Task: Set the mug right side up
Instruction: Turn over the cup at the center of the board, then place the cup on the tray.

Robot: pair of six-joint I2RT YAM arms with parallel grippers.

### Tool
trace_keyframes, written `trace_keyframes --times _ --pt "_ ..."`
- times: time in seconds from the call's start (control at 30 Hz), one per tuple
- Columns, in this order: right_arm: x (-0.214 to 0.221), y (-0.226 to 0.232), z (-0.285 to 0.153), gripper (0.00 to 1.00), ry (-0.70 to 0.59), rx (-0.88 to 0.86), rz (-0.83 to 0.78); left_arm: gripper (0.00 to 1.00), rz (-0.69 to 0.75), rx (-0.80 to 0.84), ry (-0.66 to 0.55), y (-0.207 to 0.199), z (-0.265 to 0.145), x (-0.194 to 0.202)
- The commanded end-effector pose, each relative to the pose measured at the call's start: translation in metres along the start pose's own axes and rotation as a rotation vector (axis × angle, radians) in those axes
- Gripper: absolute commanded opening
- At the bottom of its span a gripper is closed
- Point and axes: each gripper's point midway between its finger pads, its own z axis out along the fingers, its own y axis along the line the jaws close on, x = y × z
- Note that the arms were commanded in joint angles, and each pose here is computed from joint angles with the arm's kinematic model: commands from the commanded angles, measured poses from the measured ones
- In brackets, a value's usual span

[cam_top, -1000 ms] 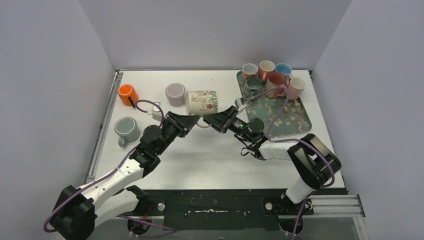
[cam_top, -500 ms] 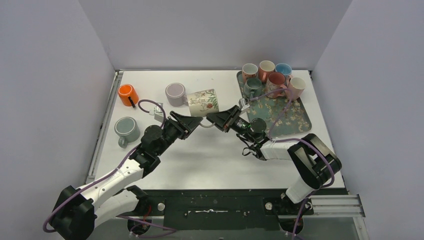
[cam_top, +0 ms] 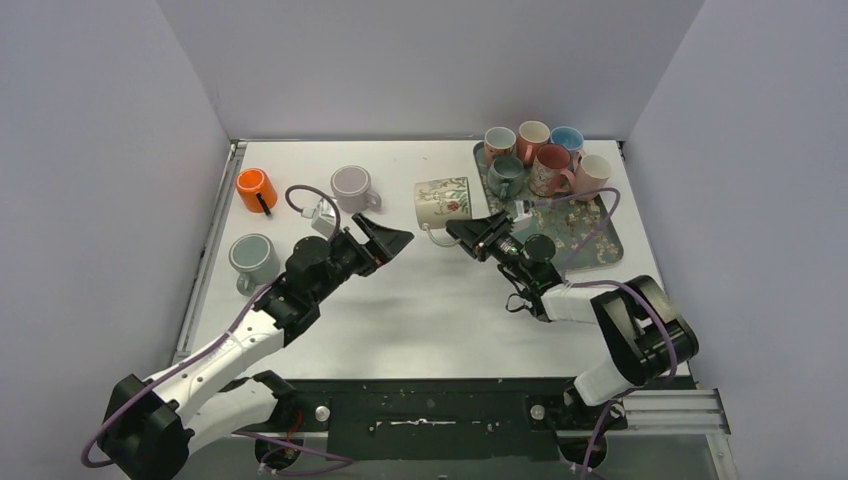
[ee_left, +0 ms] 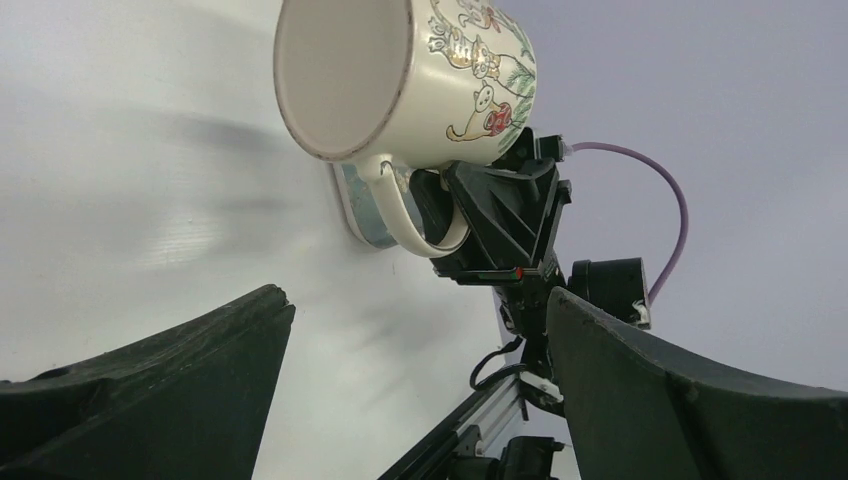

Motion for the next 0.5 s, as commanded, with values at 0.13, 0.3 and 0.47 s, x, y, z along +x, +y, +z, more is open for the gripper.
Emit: trace_keyframes --times 0.13,0.3,0.47 --pt "-0.070 0.056 -0.038 0.00 -0.210 -0.086 -0.263 0.97 0.363 -0.132 0.055 0.000 0.002 -0.020" --pt "-0.104 0.035 -0.065 0.00 -0.290 0.087 -0.368 0.97 0.535 -0.276 0.083 0.025 0.000 -0.038" --pt "-0.142 0.026 -0.094 0.00 -0.379 0.296 -0.545 0.97 0.671 -0.348 0.061 0.041 -0.006 -0.054"
